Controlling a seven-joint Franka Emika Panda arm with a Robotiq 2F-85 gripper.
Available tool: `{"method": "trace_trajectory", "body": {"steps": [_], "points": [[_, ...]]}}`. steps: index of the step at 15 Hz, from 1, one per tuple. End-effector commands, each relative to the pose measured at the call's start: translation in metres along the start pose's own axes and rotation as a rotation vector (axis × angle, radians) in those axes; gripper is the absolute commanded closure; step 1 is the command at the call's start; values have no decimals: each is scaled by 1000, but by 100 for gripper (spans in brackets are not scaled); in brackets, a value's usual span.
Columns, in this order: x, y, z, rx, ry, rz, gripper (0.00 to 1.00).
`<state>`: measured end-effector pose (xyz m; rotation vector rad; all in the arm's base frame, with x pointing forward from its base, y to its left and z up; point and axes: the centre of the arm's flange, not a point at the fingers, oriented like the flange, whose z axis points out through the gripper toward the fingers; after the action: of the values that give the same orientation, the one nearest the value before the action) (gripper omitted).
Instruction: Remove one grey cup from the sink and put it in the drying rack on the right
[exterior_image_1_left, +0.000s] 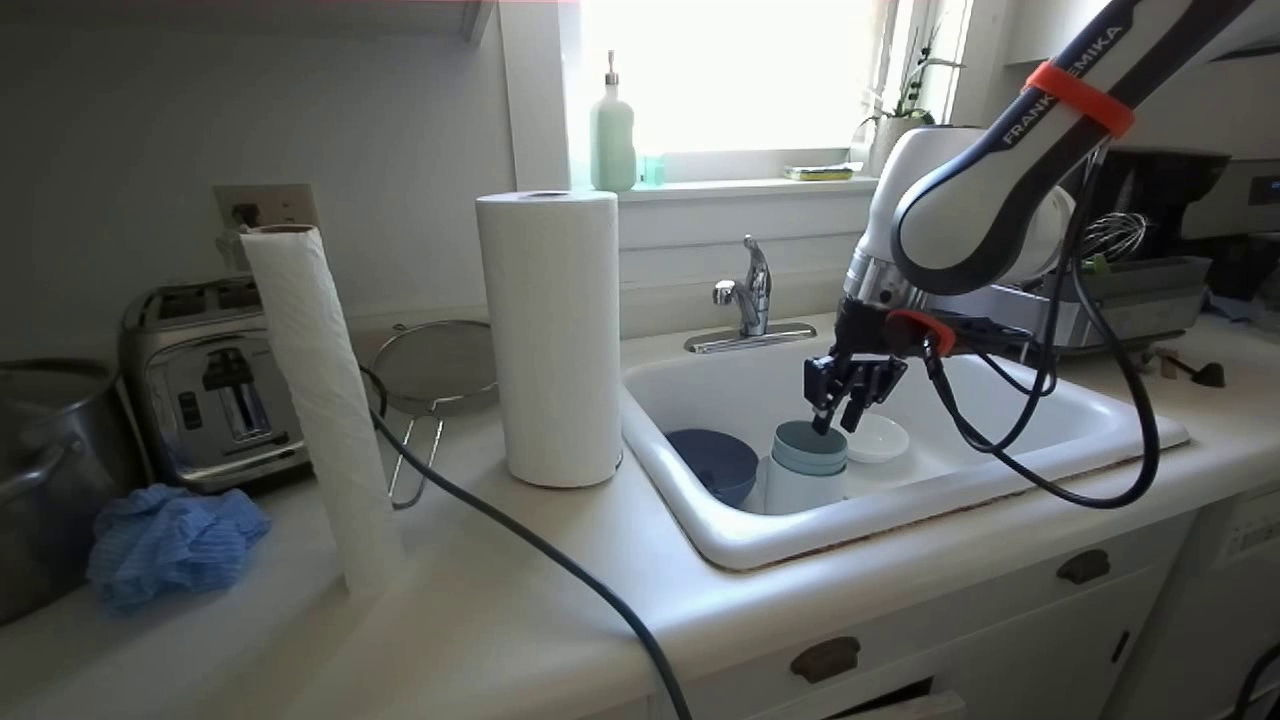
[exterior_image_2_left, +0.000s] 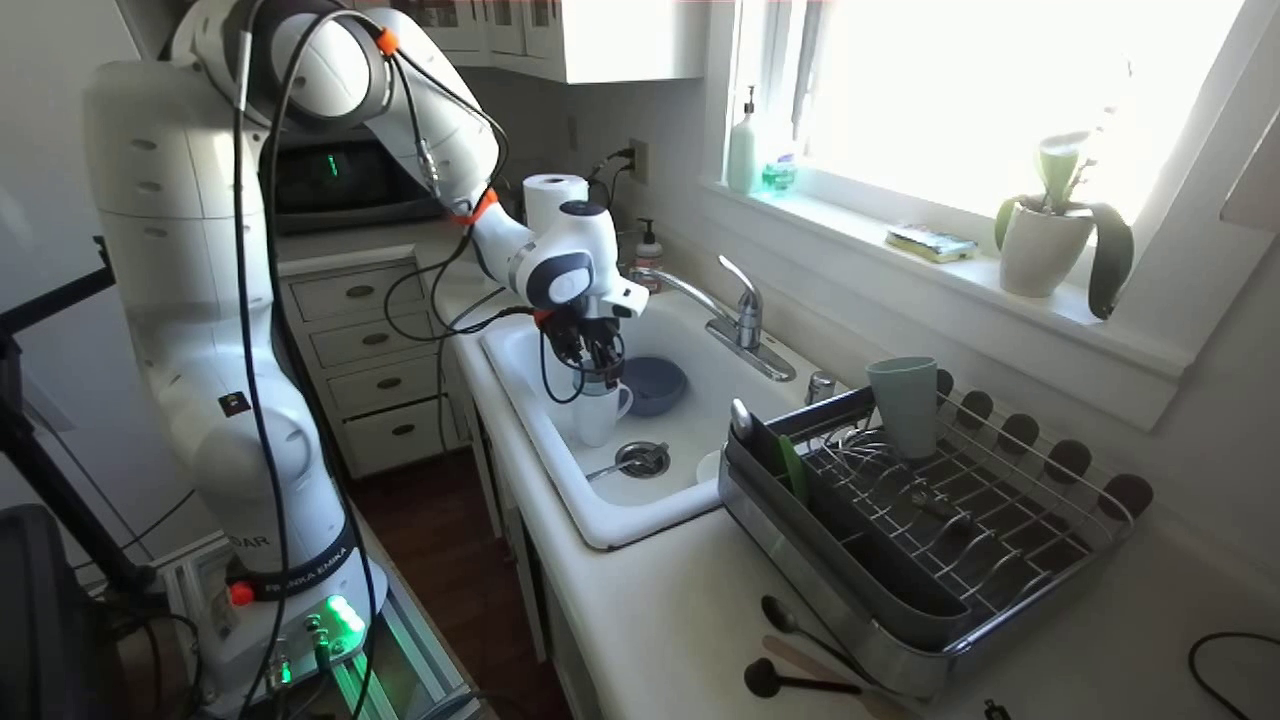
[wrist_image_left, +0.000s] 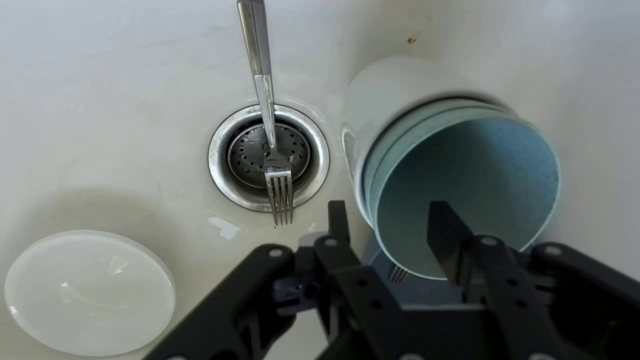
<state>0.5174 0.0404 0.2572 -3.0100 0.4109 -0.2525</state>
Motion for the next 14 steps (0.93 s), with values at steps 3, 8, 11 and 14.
{"method": "trace_trajectory", "body": {"steps": [3, 8, 11, 14], "points": [[4, -7, 8, 29, -14, 32, 58], [3, -5, 12, 21, -21, 38, 70], [3, -6, 10, 20, -20, 38, 93], [3, -6, 6, 5, -22, 35, 100]]}}
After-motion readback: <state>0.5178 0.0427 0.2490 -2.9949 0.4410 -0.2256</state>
